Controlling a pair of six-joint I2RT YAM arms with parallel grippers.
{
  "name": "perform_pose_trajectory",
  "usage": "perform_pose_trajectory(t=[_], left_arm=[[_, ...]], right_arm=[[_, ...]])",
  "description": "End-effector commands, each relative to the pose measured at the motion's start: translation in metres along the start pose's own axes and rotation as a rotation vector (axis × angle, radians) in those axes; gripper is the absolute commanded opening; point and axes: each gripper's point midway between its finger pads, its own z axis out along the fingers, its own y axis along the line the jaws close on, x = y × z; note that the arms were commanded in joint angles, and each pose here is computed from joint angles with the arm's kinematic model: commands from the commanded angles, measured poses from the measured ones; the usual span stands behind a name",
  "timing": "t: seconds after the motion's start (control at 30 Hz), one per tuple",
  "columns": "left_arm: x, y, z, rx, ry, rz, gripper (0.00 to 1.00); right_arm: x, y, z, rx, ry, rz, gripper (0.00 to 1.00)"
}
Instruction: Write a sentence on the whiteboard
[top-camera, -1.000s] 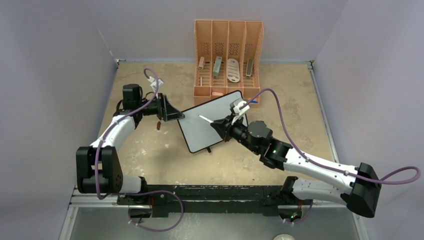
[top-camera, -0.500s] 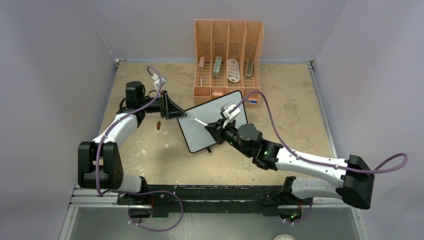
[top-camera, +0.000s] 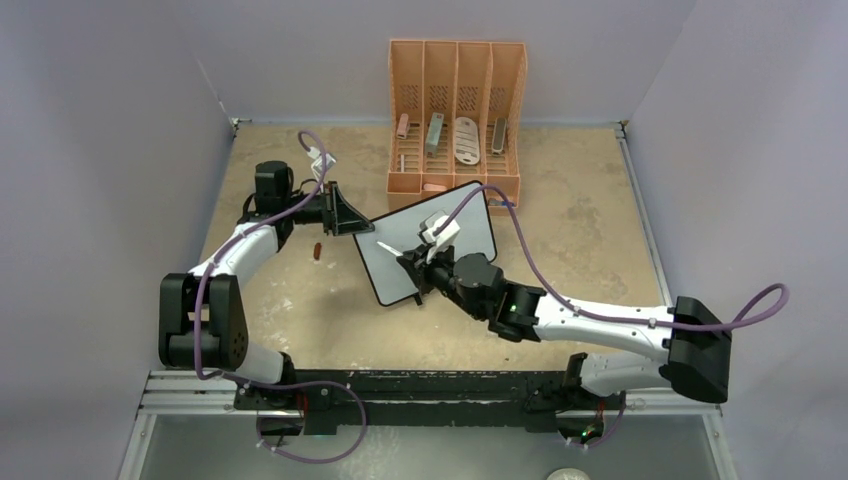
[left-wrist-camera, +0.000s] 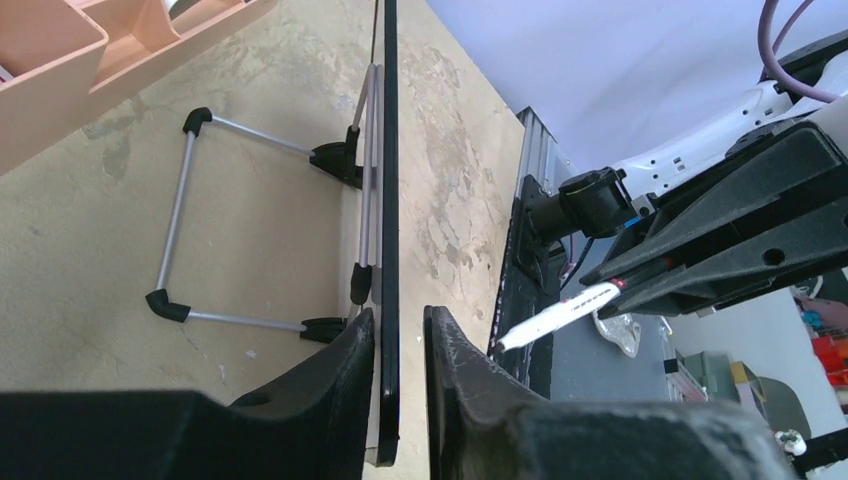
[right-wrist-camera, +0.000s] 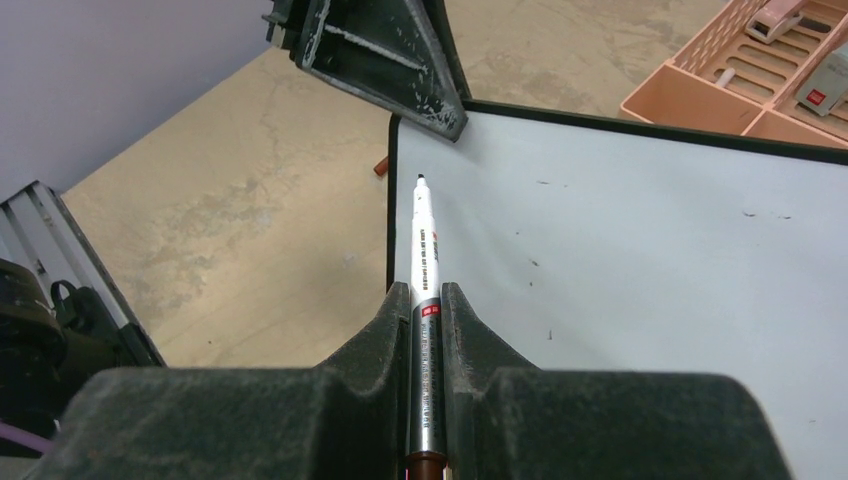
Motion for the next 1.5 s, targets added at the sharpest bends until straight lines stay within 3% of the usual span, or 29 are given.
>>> perform_pose_trajectory(t=[0.0,0.1,0.17,0.67,1.47], left_arm=[[-0.016,-0.014,0.002,0.056,-0.006,0.098,0.19],[-0.016,-0.015,0.002,0.052,-0.007,0.112,0.11],[-0.016,-0.015,0.002,0.045,-0.006,0.119,0.0],[-0.014,-0.017,0.005,-0.023,-0.007,0.181,0.0],[-0.015,-0.019,0.006,-0.027,-0.007,0.188,0.0]], right_arm=[[-0.037,0.011,0.003,0.021,-0.102,0.003,0.0],[-0.035,0.016,0.006,0.036,-0.099,-0.006,0.0],[-0.033,0.017,0.007,0.056,-0.101,-0.01,0.0],[-0.018,0.021,0.013,0.225,-0.083,-0.023,0.0],[-0.013,0.029,0.033,0.249,-0.073,-0.021,0.0]])
